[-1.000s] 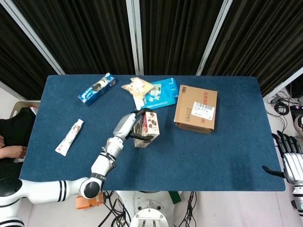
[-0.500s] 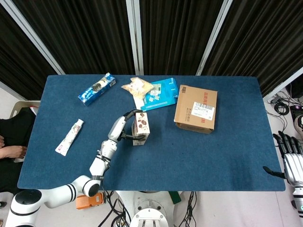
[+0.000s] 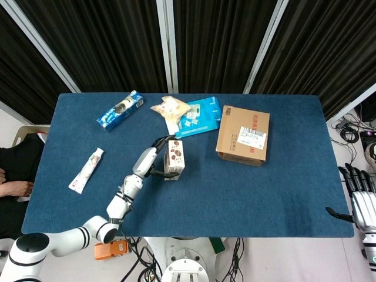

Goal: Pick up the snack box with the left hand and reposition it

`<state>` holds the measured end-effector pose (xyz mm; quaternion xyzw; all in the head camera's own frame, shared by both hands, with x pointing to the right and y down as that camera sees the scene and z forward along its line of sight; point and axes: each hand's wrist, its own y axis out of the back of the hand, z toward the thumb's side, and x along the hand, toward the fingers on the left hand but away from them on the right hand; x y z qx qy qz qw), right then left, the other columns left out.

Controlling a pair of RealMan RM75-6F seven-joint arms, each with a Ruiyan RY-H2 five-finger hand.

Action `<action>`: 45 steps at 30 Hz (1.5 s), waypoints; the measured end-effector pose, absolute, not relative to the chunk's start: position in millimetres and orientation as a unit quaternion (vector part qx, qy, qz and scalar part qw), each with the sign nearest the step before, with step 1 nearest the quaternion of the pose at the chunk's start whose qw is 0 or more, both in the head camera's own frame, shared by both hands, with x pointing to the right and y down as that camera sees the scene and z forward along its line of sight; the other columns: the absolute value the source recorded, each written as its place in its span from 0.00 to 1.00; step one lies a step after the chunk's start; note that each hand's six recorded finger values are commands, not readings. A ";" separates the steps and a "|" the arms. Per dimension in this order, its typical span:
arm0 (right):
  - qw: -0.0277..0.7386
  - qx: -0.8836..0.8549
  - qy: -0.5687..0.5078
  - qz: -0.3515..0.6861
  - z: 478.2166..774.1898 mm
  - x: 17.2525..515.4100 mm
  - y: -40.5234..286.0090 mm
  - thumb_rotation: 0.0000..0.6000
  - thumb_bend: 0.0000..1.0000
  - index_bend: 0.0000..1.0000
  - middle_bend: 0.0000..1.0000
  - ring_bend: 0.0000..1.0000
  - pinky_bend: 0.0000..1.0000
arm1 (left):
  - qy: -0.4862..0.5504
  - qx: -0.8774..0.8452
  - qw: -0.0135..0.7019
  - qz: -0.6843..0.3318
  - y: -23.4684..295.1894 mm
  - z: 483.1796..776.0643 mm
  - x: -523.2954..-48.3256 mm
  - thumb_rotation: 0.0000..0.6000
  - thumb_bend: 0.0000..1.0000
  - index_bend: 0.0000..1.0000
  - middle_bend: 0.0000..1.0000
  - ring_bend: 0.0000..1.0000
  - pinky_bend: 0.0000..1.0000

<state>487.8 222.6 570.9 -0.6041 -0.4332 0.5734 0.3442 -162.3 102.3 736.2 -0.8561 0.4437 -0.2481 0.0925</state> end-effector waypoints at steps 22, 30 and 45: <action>0.342 -0.613 -0.435 0.564 572.0 486.4 221.4 1.00 0.10 0.00 0.00 0.00 0.00 | 0.374 -0.856 0.204 -0.292 97.0 705.0 -182.4 1.00 0.02 0.00 0.00 0.00 0.00; 0.340 -0.616 -0.435 0.562 574.0 486.4 221.2 1.00 0.10 0.00 0.00 0.00 0.00 | 0.324 -0.854 0.248 -0.323 99.6 666.7 -180.3 1.00 0.02 0.00 0.00 0.00 0.00; 0.338 -0.618 -0.437 0.560 576.1 488.3 220.4 1.00 0.10 0.00 0.00 0.00 0.00 | 0.297 -0.807 0.232 -0.455 91.4 634.3 -162.0 1.00 0.02 0.00 0.00 0.00 0.00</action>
